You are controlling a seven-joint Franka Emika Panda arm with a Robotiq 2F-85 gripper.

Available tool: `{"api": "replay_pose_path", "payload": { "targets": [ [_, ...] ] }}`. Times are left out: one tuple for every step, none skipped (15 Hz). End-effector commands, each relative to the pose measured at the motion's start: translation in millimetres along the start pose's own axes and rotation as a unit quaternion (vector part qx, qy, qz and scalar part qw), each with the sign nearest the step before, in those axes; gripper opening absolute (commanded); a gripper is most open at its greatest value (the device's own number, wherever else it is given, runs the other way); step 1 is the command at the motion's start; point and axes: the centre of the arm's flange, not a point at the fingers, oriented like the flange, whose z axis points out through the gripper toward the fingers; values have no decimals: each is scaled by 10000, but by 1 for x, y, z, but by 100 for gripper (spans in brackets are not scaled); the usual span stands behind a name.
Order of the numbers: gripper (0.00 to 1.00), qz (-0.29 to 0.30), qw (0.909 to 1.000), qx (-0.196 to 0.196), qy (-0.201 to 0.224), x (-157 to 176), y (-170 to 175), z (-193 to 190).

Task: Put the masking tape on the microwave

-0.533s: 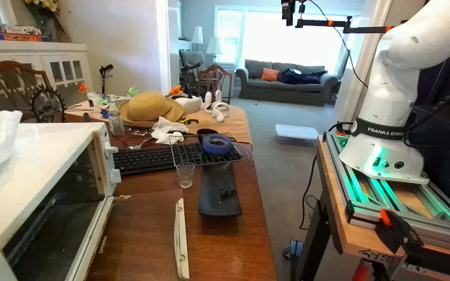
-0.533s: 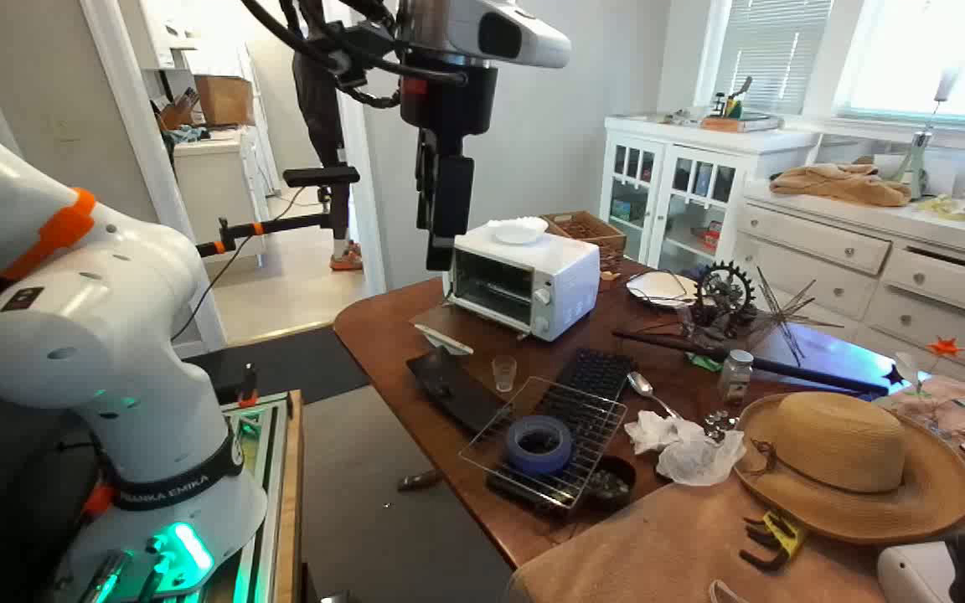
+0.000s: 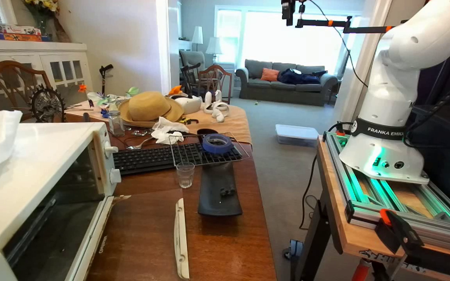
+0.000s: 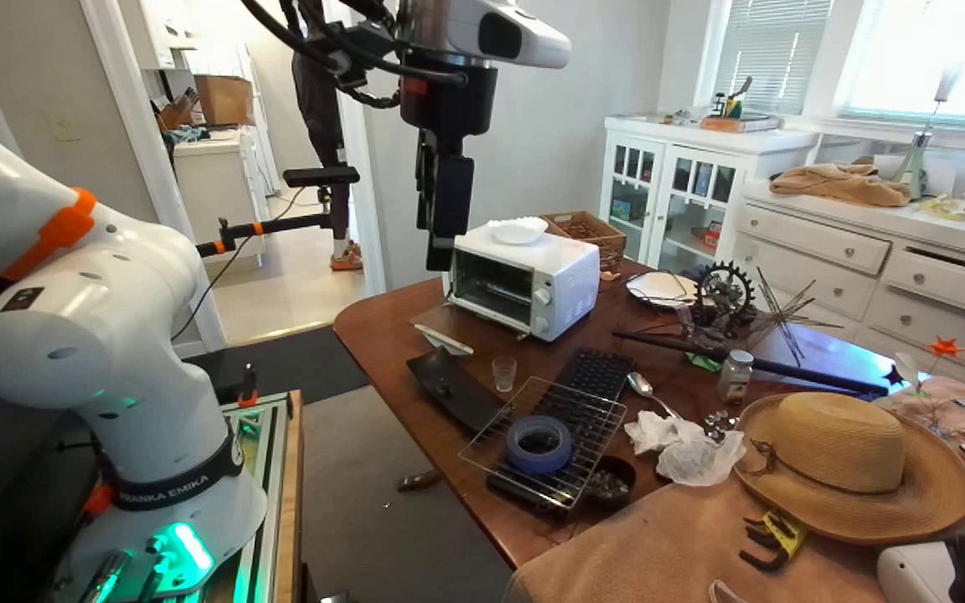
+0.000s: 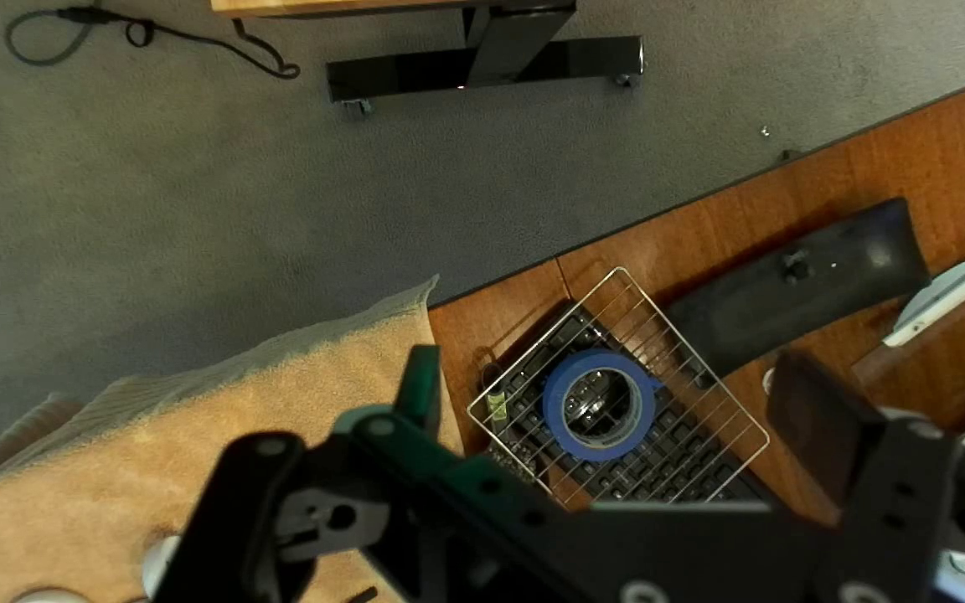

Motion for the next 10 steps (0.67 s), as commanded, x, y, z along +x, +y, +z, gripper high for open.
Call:
{"api": "replay_pose_path", "payload": {
  "targets": [
    [100,50,10000,-12,11,3,-1,4],
    [100,263,9996,-12,84,8,-1,9],
    [100,405,9991,-29,135,13,0,13],
    [100,571,9982,2,187,21,0,22],
    [100,738,9968,-3,291,29,2,30],
    [100,921,9950,-29,384,38,4,38],
    [100,1076,9932,-60,448,45,6,47],
    [100,1268,9908,-85,472,59,8,61],
    [100,1437,9883,-118,503,70,9,73],
    [100,1568,9864,-173,466,85,9,90]
  ]
}}
